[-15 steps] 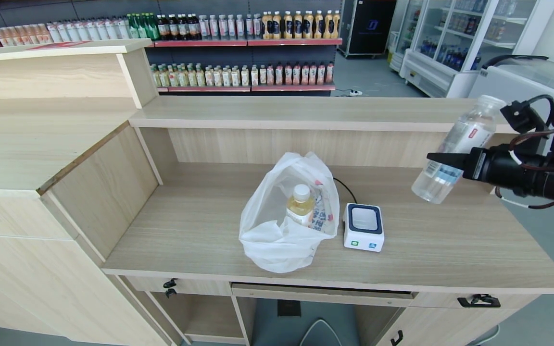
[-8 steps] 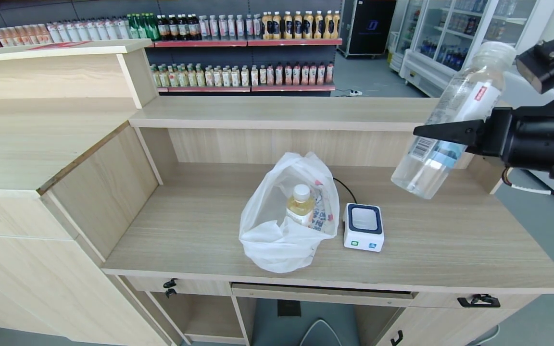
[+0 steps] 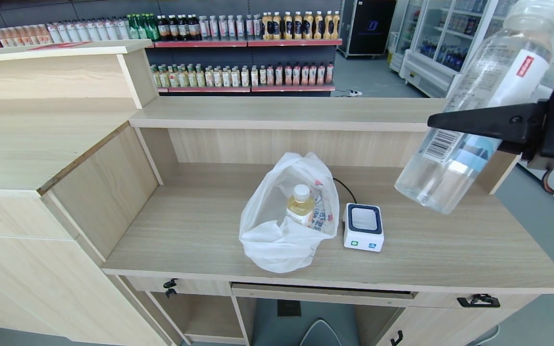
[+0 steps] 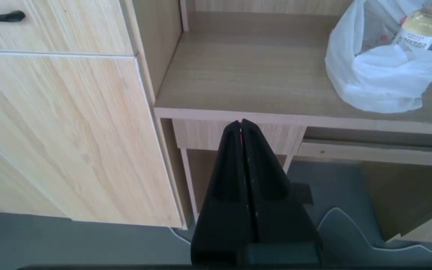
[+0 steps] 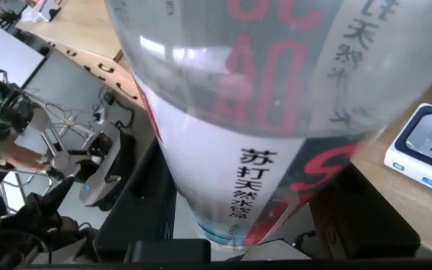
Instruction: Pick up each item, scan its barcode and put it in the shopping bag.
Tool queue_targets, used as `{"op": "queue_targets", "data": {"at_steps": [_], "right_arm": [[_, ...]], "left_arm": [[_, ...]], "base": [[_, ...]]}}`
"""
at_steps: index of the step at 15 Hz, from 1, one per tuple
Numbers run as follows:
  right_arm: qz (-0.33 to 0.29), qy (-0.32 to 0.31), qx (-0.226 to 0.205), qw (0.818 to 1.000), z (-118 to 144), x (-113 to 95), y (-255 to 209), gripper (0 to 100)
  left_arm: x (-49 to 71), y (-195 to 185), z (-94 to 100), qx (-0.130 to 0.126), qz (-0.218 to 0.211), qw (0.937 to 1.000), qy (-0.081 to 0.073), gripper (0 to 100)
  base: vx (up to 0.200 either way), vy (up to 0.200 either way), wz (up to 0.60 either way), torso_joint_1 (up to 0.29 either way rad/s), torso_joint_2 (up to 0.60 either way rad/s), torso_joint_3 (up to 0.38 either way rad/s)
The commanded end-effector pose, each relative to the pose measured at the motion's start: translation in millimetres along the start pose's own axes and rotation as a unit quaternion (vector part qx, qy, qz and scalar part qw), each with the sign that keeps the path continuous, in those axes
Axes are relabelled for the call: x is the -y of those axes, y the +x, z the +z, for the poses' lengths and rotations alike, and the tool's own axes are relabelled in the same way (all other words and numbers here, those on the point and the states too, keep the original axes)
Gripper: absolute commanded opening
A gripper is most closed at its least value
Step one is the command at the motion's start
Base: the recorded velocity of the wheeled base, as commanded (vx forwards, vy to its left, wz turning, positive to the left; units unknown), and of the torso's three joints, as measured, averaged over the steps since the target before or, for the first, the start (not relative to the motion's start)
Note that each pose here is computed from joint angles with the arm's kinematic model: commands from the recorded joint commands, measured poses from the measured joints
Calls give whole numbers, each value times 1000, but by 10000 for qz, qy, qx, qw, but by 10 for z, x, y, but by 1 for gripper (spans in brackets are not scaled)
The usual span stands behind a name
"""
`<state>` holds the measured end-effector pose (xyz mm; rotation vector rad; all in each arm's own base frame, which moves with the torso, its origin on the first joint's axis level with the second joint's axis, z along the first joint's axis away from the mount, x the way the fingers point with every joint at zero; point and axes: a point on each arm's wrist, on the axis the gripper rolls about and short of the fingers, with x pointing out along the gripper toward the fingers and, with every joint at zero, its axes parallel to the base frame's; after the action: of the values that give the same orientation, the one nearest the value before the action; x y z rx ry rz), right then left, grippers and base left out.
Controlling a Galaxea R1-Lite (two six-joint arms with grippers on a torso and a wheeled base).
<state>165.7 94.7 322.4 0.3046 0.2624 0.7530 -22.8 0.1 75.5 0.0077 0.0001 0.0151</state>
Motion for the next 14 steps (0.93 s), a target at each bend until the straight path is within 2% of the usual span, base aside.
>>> {"op": "queue_targets", "data": {"at_steps": [1,4,14], "right_arm": [[143,-38,21,9999,4,-76,-74,0],[230,111,9,9997,3,-104,-101,0],[1541,117,-255,9877,-59,-552,-212,0]], "left_arm": [[0,0,0,0,1,10000,0,0],[0,0,0,0,1,10000,0,0],[0,0,0,0,1,10000,0,0]], "base": [[0,0,0,0,0,0],[0,0,0,0,0,0],[0,0,0,0,0,0]]}}
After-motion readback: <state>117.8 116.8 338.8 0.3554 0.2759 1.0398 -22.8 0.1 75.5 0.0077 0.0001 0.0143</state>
